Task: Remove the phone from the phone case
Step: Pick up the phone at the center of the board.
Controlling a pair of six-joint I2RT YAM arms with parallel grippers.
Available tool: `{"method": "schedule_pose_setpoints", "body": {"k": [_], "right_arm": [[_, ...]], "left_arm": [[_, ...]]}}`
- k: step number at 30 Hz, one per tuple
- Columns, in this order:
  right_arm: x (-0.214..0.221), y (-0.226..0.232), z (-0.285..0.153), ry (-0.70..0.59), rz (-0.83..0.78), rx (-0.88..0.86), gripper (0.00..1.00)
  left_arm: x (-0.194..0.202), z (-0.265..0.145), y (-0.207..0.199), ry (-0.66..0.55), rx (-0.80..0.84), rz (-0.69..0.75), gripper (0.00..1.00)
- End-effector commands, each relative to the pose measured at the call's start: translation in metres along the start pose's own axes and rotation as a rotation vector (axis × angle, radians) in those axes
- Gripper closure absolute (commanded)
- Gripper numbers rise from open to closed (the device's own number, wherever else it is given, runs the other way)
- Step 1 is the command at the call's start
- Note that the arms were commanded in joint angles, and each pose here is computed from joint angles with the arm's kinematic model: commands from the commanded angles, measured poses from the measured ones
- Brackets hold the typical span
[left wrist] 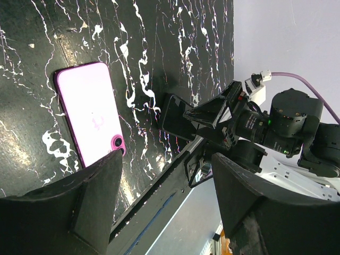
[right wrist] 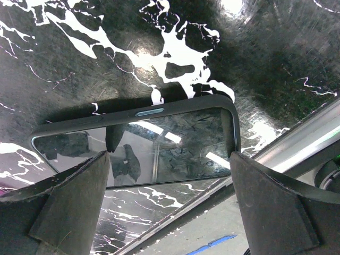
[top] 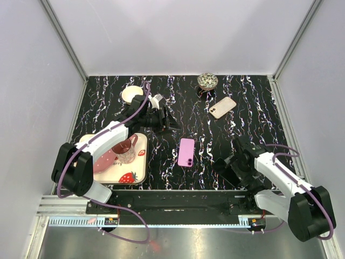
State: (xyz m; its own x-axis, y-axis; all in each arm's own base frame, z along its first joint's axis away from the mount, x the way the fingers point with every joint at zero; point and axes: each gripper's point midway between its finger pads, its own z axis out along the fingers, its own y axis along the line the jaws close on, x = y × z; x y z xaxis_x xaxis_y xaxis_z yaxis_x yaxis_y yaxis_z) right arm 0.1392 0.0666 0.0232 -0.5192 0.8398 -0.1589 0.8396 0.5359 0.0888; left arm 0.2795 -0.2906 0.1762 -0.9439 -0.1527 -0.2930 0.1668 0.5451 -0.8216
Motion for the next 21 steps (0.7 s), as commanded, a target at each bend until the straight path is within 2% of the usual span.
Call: {"method": "schedule_pose_setpoints", "body": {"k": [1, 5, 6, 9, 16, 21], "right_arm": [[0.002, 0.009, 0.000, 0.010, 0.036, -0.043, 0.02], [0.015, 0.037, -0.001, 0.082, 0.040, -0.199, 0.02], [0.028, 0.048, 0.003, 0.150, 0.059, -0.268, 0.03], [0.046, 0.059, 0.008, 0.227, 0.081, -0.369, 0.03], [0.045, 0.074, -0.009, 0.209, 0.014, -0.469, 0.02], [0.042, 0.073, -0.009, 0.182, 0.006, -0.473, 0.02]], "left_arm": [[-0.008, -0.004, -0.019, -0.029, 0.055, 0.045, 0.30], [-0.008, -0.005, -0.020, -0.029, 0.058, 0.042, 0.30], [-0.008, -0.004, -0.021, -0.027, 0.062, 0.038, 0.30], [-0.008, -0.005, -0.024, -0.025, 0.071, 0.041, 0.30], [-0.007, -0.004, -0.022, -0.024, 0.072, 0.038, 0.30], [-0.007, -0.004, -0.022, -0.023, 0.076, 0.041, 0.30]]}}
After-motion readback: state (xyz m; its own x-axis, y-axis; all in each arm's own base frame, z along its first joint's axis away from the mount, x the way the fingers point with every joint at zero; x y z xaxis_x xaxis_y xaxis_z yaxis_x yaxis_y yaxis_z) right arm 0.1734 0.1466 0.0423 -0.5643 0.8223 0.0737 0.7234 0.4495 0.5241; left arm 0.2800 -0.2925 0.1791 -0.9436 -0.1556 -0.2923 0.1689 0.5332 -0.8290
